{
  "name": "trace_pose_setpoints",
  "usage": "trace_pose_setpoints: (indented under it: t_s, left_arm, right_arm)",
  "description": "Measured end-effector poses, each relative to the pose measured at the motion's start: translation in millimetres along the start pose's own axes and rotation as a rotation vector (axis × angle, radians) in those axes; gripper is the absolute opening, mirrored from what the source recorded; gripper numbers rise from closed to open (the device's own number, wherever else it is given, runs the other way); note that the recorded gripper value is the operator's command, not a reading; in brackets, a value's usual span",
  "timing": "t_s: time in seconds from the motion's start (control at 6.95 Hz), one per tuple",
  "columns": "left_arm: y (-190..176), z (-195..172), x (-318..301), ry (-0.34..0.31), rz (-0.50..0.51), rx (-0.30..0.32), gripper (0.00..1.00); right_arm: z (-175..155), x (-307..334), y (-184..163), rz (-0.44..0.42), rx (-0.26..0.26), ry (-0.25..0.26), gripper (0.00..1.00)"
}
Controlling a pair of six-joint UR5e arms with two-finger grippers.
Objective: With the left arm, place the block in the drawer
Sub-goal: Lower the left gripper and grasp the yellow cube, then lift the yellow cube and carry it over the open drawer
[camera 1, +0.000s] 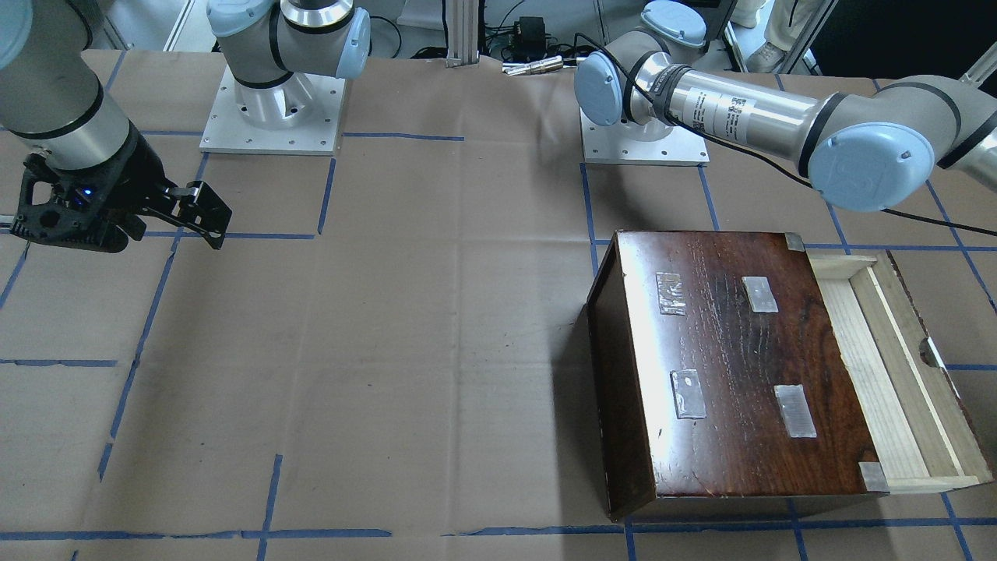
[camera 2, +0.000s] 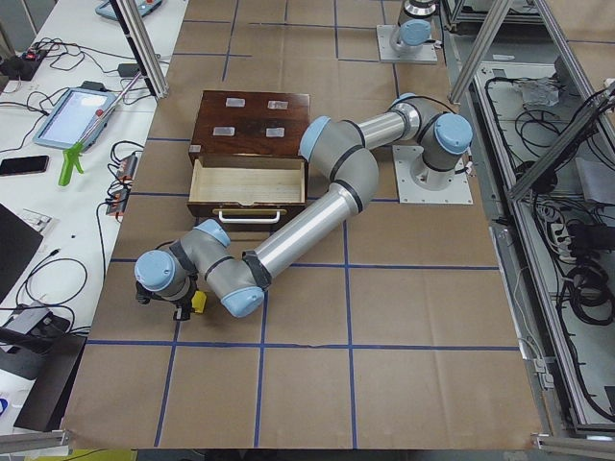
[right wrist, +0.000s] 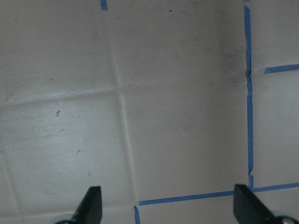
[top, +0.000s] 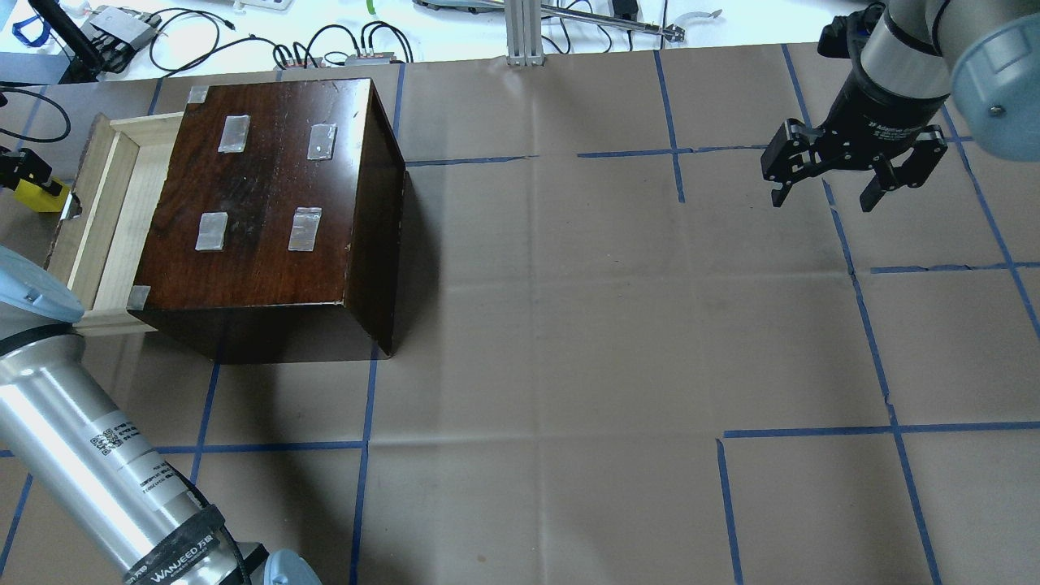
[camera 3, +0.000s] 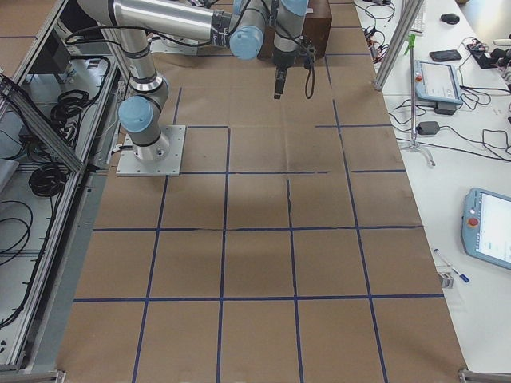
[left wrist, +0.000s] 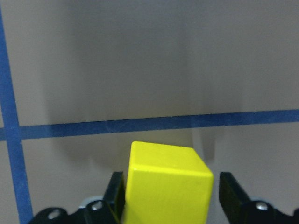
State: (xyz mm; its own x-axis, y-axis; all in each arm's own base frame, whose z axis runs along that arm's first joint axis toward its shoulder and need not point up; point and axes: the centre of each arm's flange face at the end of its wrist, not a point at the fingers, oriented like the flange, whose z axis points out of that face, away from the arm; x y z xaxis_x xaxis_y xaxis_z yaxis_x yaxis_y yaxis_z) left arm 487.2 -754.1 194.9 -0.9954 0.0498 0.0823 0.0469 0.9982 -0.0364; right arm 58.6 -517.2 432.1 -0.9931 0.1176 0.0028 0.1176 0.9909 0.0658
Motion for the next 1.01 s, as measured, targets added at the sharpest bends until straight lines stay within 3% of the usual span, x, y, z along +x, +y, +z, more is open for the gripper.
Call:
trace_pose_setpoints:
  t_s: [0.29, 0.58, 1.01]
  left_arm:
    - [1, -25, 4, -0.014, 0.001, 0.011, 0.29]
    - [13, -100, 24, -0.015, 0.000, 0.009, 0.29]
    - [47, -189, 68, 0.059, -0.040, -0.072, 0.20]
  right_arm:
    - [0, 0, 0, 0.000, 0.000, 0.000, 1.00]
    - [0, 0, 0, 0.000, 0.000, 0.000, 1.00]
    - [0, 0, 0, 0.000, 0.000, 0.000, 1.00]
